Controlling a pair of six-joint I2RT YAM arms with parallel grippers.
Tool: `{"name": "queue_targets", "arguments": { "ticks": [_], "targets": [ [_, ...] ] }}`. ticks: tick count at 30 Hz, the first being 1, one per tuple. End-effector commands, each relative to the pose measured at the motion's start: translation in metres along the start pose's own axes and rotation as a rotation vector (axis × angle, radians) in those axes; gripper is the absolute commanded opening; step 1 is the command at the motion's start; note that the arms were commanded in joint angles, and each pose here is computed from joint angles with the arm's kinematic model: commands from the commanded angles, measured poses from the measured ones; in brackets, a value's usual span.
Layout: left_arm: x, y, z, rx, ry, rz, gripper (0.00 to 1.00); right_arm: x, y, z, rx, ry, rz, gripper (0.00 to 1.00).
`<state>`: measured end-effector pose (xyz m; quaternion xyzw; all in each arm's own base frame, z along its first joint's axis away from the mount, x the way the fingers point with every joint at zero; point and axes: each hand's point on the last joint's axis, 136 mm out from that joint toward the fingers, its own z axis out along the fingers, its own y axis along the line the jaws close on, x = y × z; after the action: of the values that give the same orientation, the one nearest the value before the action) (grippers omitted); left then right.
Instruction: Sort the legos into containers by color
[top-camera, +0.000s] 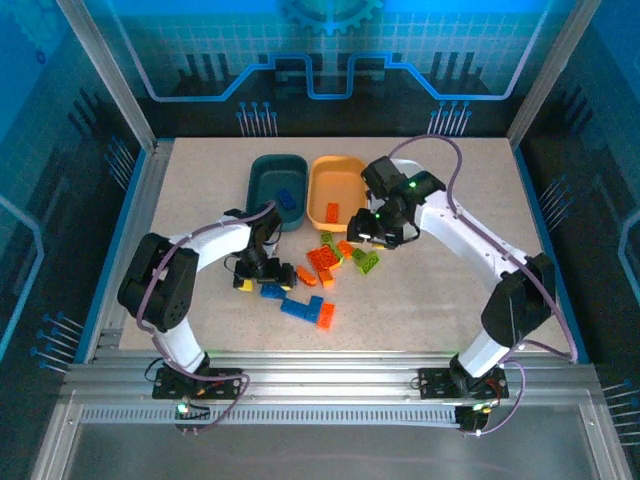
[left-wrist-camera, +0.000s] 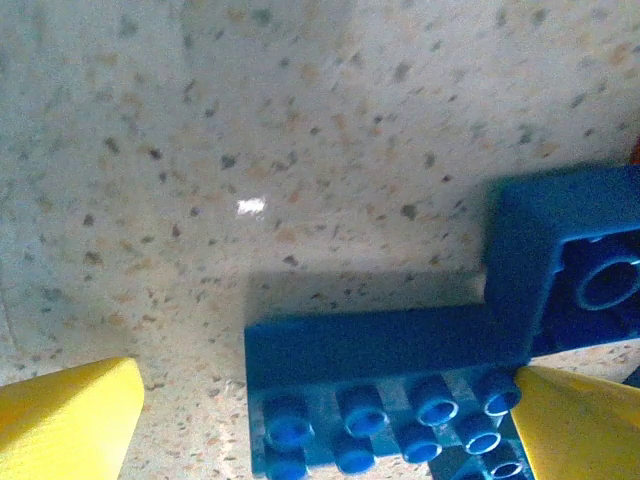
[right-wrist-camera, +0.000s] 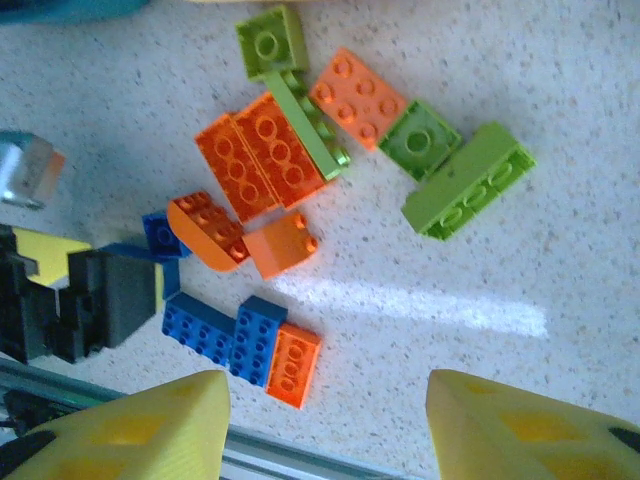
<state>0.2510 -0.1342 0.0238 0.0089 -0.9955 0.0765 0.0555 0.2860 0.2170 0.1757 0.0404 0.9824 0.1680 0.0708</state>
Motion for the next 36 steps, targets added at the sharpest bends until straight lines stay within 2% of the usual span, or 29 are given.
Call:
{"name": "queue_targets", "arguments": {
  "ticks": [1,7,11,14,18,24,31,36],
  "targets": [
    [-0.011,-0.005,0.002,-0.013,-0.018,0.049,0.96,0.010,-0.003,-0.002,0.003,-0.015,0.017,0.56],
    [-0.010,-0.011,0.014,-0.021,0.009,0.062,0.95,0.012,-0.005,0.001,0.006,-0.010,0.019,0.56],
    [-0.006,-0.011,0.023,-0.019,0.032,0.044,0.90,0.010,-0.005,0.001,0.013,-0.008,0.006,0.56],
    [-0.004,-0.011,0.025,-0.012,0.036,0.035,0.85,0.009,-0.004,0.003,0.015,-0.005,0.003,0.56],
    [-0.003,-0.010,0.023,-0.011,0.024,0.034,0.72,0.010,-0.004,0.006,0.010,0.002,0.004,0.56],
    [-0.002,-0.009,0.022,-0.012,0.018,0.036,0.66,0.011,-0.002,0.009,0.006,0.005,0.003,0.56],
    [-0.004,-0.006,0.015,-0.028,-0.006,0.043,0.51,0.014,0.000,0.011,0.005,0.008,-0.003,0.56],
    [-0.001,0.000,0.012,-0.035,-0.004,0.030,0.46,0.017,0.000,0.015,0.006,0.016,-0.006,0.56]
  ]
}}
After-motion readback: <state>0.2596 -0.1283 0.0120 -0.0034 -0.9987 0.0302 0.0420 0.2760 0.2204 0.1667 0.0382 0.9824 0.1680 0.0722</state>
